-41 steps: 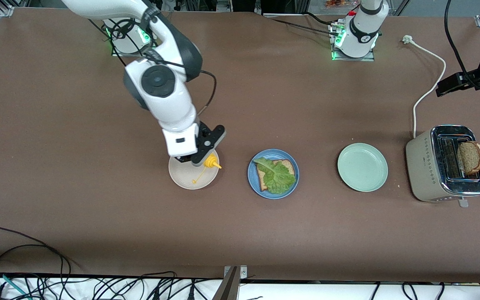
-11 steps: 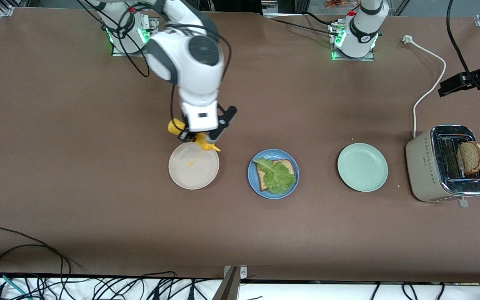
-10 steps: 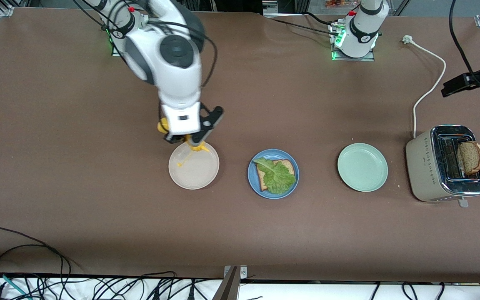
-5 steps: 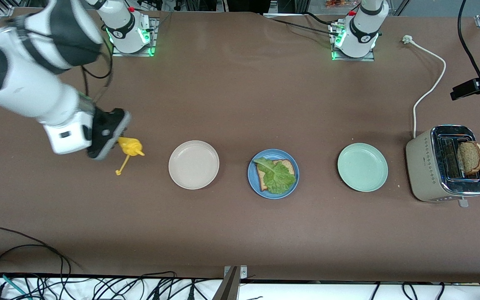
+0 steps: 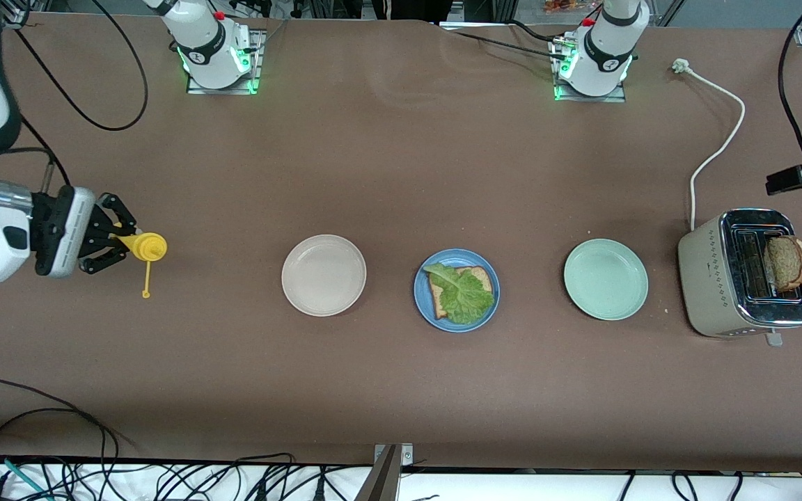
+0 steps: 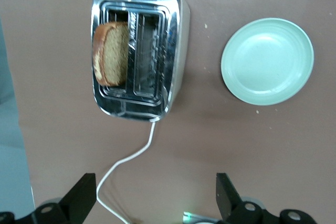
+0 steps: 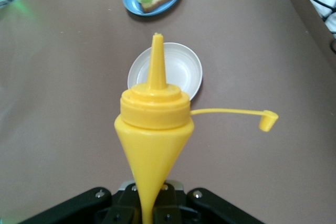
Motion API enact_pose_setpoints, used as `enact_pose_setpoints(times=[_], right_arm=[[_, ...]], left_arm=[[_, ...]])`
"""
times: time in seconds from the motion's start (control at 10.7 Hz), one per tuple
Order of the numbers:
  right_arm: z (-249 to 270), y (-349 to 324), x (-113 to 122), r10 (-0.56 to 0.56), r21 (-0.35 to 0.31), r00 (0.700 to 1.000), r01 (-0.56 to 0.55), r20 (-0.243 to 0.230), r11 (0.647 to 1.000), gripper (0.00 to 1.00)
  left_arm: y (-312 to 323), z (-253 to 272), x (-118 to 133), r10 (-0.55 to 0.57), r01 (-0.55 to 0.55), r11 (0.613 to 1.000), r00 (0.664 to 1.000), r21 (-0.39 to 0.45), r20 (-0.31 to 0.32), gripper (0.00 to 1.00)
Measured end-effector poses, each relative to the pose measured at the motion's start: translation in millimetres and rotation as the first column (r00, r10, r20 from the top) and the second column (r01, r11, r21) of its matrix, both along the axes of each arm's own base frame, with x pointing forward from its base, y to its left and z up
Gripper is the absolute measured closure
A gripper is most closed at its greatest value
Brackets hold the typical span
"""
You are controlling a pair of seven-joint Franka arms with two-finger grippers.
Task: Make sandwich in blue plate with both arms
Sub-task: 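Carry the yellow bottle back and set it on the table, then release the bottle with the right gripper while the left gripper grasps toast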
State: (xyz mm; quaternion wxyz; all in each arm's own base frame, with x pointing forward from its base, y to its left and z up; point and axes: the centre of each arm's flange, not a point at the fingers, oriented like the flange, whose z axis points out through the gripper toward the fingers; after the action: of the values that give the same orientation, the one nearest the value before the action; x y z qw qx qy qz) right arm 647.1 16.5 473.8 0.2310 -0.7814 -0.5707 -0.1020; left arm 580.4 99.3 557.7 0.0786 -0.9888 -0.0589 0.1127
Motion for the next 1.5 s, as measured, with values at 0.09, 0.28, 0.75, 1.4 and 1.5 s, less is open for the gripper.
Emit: enact_pose_setpoints(times=[0.09, 0.28, 0.75, 1.4, 1.5], right_arm=[[-20, -20, -4, 0.048, 0.068, 0.999, -0.049, 0.020, 0.996, 0.97], [-70, -61, -16, 0.135, 0.214, 0.988, -0.149, 0.078, 0.965, 0.97], [-198, -122, -48, 0.211, 0.546, 0.960, -0.280, 0.187, 0.790, 0.97], [-293, -135, -71, 0.211, 0.667, 0.937, -0.346, 0.278, 0.660, 0.97], [-303, -135, -74, 0.207, 0.676, 0.937, -0.347, 0.283, 0.650, 0.97]], left_arm=[[13, -9, 6, -0.018, 0.018, 1.000, 1.000, -0.006, 0.010, 0.00], [34, -26, 16, -0.054, 0.054, 0.998, 0.998, -0.018, 0.019, 0.00], [78, -71, 38, -0.141, 0.143, 0.989, 0.988, -0.032, 0.057, 0.00], [135, -129, 45, -0.167, 0.173, 0.981, 0.983, -0.089, 0.071, 0.00], [143, -138, 46, -0.165, 0.171, 0.981, 0.983, -0.089, 0.075, 0.00]])
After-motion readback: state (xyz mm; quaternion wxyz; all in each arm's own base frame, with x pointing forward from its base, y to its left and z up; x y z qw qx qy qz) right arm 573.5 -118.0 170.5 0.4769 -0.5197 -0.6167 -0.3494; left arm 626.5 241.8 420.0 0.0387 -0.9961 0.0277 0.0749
